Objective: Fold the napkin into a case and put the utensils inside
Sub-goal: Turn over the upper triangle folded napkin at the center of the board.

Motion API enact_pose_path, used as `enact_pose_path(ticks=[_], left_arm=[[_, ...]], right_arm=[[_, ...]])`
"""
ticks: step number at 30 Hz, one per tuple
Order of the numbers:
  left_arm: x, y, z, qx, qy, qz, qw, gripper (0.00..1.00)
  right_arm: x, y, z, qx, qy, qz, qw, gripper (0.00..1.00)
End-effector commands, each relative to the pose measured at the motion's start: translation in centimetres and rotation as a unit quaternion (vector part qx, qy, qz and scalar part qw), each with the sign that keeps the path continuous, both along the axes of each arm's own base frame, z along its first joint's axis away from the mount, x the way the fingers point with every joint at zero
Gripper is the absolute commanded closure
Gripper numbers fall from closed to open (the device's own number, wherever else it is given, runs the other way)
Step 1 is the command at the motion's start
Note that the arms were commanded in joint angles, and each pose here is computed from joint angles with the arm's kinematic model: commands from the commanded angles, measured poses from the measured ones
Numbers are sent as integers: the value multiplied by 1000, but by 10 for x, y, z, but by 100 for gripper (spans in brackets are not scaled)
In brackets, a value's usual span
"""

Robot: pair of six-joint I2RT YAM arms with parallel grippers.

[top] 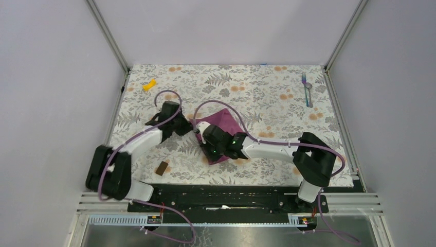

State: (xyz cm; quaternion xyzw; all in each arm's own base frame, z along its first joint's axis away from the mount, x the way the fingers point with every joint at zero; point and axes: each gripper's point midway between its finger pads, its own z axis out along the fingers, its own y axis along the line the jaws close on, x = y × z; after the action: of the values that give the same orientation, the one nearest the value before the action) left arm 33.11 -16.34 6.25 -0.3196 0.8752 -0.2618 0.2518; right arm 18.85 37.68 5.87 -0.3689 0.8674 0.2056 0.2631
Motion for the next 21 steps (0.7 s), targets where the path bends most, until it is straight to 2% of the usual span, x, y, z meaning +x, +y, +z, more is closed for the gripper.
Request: enact_pose_path(ticks=[1,3,5,7,9,11,15,16,21], left_arm=[[-2,51,94,103,-83,34,991,100],[-13,76,135,152,-113,55,980,100],[-21,95,177,185,-144,75,969,100],[-25,101,210,189,-164,92,964,100],[-19,99,225,202,-180,78,959,100],[-5,90,219,206,-175,68,960,100],[35,45,162,226,-139,21,964,100],[44,30,148,227,-129,5,965,100],[84,-52,94,257,-110,-70,958,100]], right_arm=[[-56,70,86,145,69,79,984,100],[-82,94,129,226,120,117,960,100],[-101,109,177,317,161,150,922,100],[-112,110,203,379,204,171,886,100],[-109,105,206,414,239,167,862,100],[-101,97,188,421,272,150,852,100],[-73,64,153,467,323,108,816,100],[-67,50,133,462,347,78,812,100],[-38,-10,68,456,369,-9,810,100]])
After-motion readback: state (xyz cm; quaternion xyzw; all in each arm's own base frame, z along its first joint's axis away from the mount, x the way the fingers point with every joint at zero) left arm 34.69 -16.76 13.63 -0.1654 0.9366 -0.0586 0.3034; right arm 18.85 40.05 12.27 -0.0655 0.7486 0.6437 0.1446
